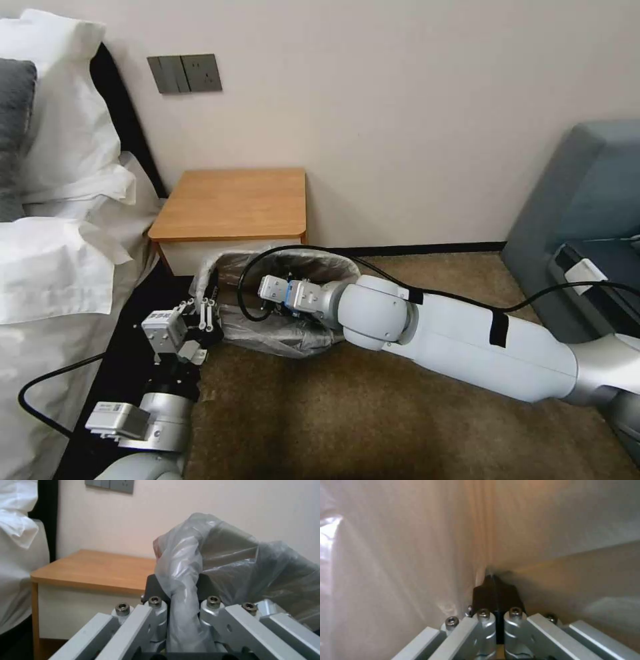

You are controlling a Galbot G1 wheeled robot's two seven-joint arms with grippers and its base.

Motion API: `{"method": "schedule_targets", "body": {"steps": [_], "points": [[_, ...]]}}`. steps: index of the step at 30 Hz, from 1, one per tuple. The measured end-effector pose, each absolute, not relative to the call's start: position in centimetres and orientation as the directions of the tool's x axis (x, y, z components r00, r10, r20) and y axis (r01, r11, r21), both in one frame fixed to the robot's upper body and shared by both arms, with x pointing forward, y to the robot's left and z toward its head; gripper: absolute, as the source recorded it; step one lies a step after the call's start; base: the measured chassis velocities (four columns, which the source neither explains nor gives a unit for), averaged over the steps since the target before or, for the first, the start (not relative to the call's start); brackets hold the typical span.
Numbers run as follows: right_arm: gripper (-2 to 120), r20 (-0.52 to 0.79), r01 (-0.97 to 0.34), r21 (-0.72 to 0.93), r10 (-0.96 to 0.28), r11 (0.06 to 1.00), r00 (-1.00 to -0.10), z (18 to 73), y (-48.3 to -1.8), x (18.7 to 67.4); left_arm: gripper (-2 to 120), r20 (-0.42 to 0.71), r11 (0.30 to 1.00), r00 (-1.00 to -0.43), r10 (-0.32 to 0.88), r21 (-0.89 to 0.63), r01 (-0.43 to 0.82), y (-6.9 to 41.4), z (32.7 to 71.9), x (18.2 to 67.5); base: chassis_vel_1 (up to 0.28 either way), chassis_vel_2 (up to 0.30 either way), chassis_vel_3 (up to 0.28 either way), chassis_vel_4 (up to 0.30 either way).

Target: Pick up the garbage bag from the table and place it over the trash can.

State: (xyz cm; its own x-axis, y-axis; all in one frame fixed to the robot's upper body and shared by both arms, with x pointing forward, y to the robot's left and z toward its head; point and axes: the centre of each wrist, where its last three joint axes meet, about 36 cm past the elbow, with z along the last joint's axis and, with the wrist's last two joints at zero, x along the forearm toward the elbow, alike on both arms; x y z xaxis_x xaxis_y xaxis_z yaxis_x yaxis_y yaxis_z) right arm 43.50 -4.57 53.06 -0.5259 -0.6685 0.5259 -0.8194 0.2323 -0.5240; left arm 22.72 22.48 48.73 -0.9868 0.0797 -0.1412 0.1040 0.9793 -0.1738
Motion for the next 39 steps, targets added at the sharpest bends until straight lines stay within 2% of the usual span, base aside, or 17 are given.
{"method": "schedule_targets", "body": {"steps": [12, 26, 30, 32, 33, 36, 37, 39], "points": [[0, 0.519, -0.845, -0.448, -0.684, 0.293, -0.512, 54.1, -6.0, 42.8, 8, -0.133, 0.981, -0.988, 0.082, -0.164, 0.104, 22.3, 48.4, 22.4, 0.000, 0.000, 0.000, 0.000], [0, 0.439, -0.888, -0.274, -0.773, 0.370, -0.458, 60.0, -9.2, 39.2, 8, -0.072, 0.968, -0.997, 0.034, -0.246, 0.050, 23.3, 46.8, 23.4, 0.000, 0.000, 0.000, 0.000], [0, 0.378, -0.886, -0.221, -0.801, 0.408, -0.464, 62.6, -11.3, 37.4, 8, -0.029, 0.956, -0.999, 0.017, -0.292, 0.025, 23.3, 46.2, 23.6, 0.000, 0.000, 0.000, 0.000], [0, 0.320, -0.858, -0.209, -0.796, 0.469, -0.513, 63.6, -13.6, 36.3, 8, 0.009, 0.948, -1.000, 0.005, -0.318, 0.002, 23.3, 46.0, 23.6, 0.000, 0.000, 0.000, 0.000], [0, 0.320, -0.858, -0.209, -0.796, 0.469, -0.513, 63.6, -13.6, 36.3, 8, 0.009, 0.948, -1.000, 0.005, -0.318, 0.002, 23.3, 46.0, 23.6, 0.000, 0.000, 0.000, 0.000], [0, 0.240, -0.782, -0.225, -0.745, 0.581, -0.623, 62.2, -17.2, 35.3, 8, 0.074, 0.946, -0.997, -0.013, -0.322, -0.036, 23.2, 46.2, 23.3, 0.000, 0.000, 0.000, 0.000], [0, 0.240, -0.782, -0.225, -0.745, 0.581, -0.623, 62.2, -17.2, 35.3, 8, 0.074, 0.946, -0.997, -0.013, -0.322, -0.036, 23.2, 46.2, 23.3, 0.000, 0.000, 0.000, 0.000], [0, 0.188, -0.699, -0.258, -0.675, 0.667, -0.714, 60.7, -19.2, 34.7, 8, 0.125, 0.944, -0.991, -0.038, -0.320, -0.076, 23.0, 46.3, 23.0, 0.000, 0.000, 0.000, 0.000]]}}
